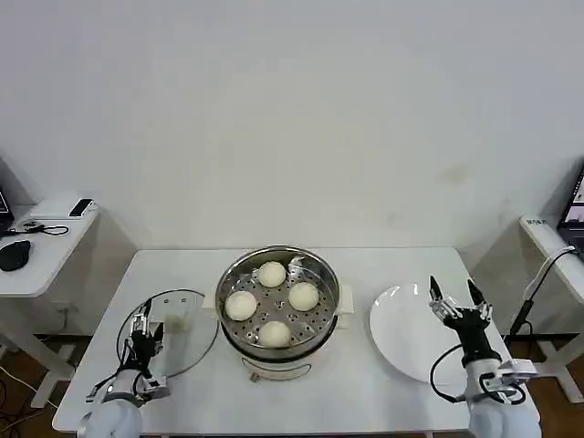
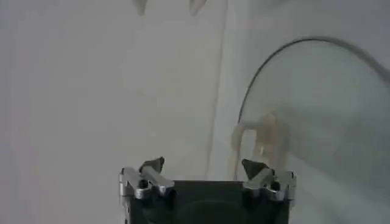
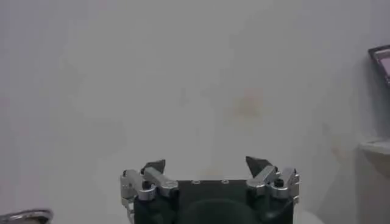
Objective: Take steamed baozi put them in steamer then cover it.
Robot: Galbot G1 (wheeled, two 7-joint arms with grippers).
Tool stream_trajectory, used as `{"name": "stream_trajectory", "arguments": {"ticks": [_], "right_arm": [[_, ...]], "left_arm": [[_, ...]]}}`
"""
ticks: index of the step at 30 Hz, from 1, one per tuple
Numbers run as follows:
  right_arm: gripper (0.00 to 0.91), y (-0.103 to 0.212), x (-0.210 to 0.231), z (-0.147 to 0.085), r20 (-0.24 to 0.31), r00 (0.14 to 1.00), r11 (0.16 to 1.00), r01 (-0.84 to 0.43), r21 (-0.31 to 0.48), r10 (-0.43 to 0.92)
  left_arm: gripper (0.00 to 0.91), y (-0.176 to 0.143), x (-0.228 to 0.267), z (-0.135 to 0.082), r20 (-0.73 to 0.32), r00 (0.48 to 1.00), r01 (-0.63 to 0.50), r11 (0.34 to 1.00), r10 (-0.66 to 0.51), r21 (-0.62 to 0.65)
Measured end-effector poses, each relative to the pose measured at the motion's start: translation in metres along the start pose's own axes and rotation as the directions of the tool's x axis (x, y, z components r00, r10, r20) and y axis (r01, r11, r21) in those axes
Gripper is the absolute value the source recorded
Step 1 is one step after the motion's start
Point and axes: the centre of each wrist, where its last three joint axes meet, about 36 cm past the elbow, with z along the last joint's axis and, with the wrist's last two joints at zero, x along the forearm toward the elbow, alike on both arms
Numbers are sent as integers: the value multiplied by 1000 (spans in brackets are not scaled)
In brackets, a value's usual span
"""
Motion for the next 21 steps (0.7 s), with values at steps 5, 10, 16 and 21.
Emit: {"name": "stream_trajectory", "arguments": {"ticks": [5, 10, 16, 21], "right_arm": [[907, -2, 2, 0, -1, 1000, 1000, -7, 1, 7], [907, -2, 5, 1, 0, 1000, 1000, -13, 1, 13], [907, -2, 8, 2, -2, 1000, 1000, -19, 2, 19], [907, -2, 9, 3, -4, 1000, 1000, -21, 4, 21]], "left_arm": [[907, -1, -6, -1, 4, 1000, -4, 1000, 4, -5], [907, -2, -12, -2, 4, 1000, 1, 1000, -1, -2], [907, -2, -19, -4, 4, 1000, 17, 1000, -17, 5], [907, -4, -25, -6, 3, 1000, 27, 1000, -27, 9]]}}
